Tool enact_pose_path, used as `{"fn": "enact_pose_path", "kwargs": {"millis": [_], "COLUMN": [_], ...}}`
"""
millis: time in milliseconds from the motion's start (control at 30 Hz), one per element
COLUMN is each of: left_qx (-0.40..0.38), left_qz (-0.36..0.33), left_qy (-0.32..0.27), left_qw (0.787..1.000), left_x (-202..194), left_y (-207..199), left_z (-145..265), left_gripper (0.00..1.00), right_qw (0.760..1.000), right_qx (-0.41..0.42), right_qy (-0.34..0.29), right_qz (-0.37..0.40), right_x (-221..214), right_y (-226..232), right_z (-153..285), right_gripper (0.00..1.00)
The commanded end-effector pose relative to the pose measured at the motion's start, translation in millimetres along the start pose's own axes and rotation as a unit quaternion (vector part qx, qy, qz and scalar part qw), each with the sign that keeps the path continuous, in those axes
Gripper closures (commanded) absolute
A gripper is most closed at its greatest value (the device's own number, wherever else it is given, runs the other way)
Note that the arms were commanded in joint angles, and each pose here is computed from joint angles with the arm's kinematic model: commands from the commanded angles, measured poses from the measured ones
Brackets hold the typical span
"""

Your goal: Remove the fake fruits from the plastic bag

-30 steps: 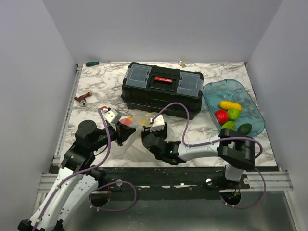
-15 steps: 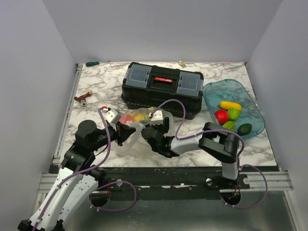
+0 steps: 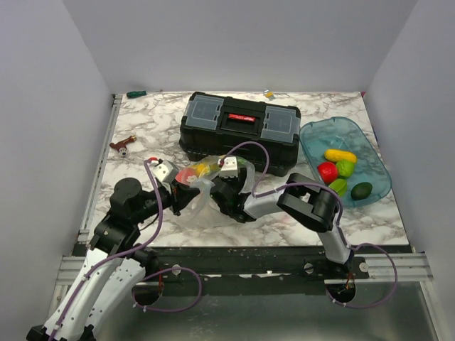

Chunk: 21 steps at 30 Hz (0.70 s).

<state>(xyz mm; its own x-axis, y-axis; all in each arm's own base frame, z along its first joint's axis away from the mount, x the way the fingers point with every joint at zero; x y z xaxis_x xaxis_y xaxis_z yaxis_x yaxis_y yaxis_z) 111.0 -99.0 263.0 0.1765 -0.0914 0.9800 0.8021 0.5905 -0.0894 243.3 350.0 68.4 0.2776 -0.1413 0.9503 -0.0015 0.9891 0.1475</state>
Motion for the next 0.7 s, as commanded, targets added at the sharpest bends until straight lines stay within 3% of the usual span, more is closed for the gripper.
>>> {"fn": "enact_pose_path", "kwargs": {"millis": [0,133,267,400,667], "left_qx": [0.001,0.000,-0.001,-0.002,-0.006], "left_qz": [-0.014,-0.011,-0.010,-0.007,-0.003], "left_qy": [-0.021,-0.017,-0.016,-0.011,-0.004], "left_qw": [1.000,1.000,1.000,1.000,1.000], "left_x": [8.0,7.4,6.8,6.4,5.3], "left_y": [-1.8,-1.4,-1.4,-0.6,0.2], "left_z": [4.8,3.8,3.3,1.6,-0.8], "left_gripper": [1.00,1.00,1.00,1.00,1.00], "right_qw": [0.999,0.999,0.999,0.998,0.987], "right_qx": [-0.028,-0.016,0.019,0.033,0.137], "right_qy": [0.013,0.022,0.043,0.050,0.075], "right_qz": [0.010,0.025,0.019,0.004,-0.035], "right_x": [-15.0,-11.1,4.6,20.6,50.5], "right_y": [-7.9,-7.2,-10.9,-18.1,-20.4], "right_z": [-9.9,-6.9,6.6,19.8,48.8], "right_gripper": [0.11,0.22,0.24,0.52,0.62]}}
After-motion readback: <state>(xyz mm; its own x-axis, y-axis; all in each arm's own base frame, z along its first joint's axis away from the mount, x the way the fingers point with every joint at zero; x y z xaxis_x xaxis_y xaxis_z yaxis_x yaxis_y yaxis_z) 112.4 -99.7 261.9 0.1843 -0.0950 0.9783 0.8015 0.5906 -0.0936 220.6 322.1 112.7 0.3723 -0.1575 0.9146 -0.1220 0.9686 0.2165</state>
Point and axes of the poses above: each gripper's point midway between its finger pads, its own z axis back along the fingers, its own y axis along the line the jaws close on, x = y × z, the point moved 10 cm from there along z, back along the fingers, and after that the axes turned 10 degrees about -z, right-handed, at the moved point
